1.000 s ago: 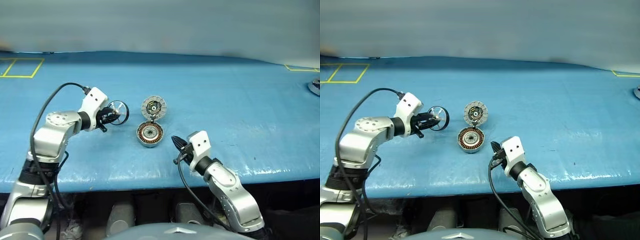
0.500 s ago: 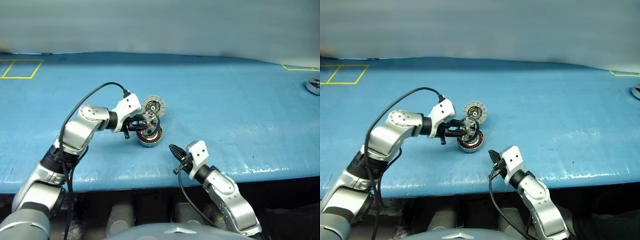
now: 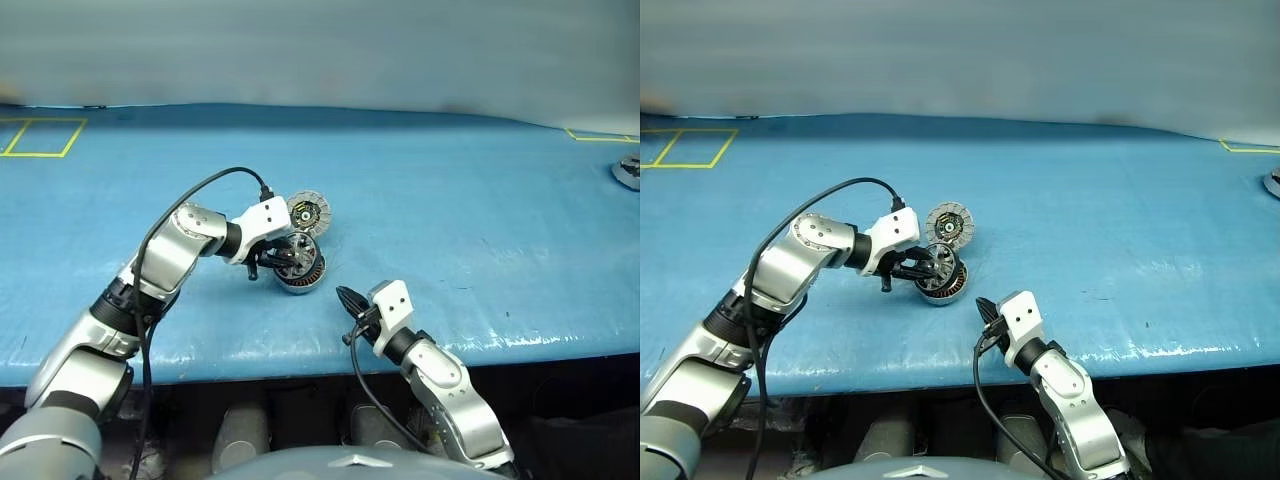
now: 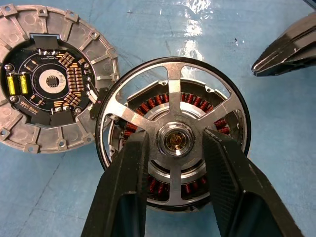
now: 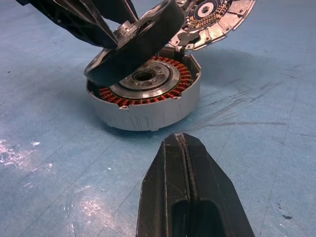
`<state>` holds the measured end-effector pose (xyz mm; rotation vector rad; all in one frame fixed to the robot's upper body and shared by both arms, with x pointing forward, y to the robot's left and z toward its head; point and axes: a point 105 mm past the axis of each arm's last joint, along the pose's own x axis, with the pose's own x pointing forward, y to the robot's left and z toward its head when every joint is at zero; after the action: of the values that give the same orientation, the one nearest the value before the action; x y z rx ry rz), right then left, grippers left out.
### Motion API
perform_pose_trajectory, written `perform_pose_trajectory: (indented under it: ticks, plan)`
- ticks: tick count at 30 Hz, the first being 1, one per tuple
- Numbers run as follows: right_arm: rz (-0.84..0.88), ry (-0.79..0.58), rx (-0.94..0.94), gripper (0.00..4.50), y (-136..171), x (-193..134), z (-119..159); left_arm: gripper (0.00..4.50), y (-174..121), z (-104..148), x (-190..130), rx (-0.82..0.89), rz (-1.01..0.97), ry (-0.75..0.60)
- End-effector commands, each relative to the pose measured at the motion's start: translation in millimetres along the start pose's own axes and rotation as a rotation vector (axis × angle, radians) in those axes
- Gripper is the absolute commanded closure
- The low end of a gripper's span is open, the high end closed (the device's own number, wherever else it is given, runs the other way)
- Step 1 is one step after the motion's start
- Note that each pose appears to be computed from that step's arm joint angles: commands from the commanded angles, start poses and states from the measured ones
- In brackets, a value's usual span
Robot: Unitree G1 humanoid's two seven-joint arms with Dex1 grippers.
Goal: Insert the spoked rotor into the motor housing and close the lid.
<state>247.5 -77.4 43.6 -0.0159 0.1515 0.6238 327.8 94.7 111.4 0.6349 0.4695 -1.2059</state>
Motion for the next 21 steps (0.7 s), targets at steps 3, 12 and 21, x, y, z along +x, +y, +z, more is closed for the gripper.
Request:
perform_pose_trajectory:
  ticks: [3,12,21]
  plan:
    - [-0.007,-0.044,-0.013,4.5,-0.5,2.5,9.6,3.17,3.5,1.2,-4.6,0.059,-0.001,0.036]
    - [-0.022,-0.04,-0.023,4.5,-5.2,2.5,10.2,1.54,6.2,26.1,-7.3,0.047,0.008,-0.073]
    - [-0.024,-0.037,-0.022,4.5,-8.5,0.2,12.5,2.28,-7.2,20.5,-34.8,-0.089,0.047,-0.203]
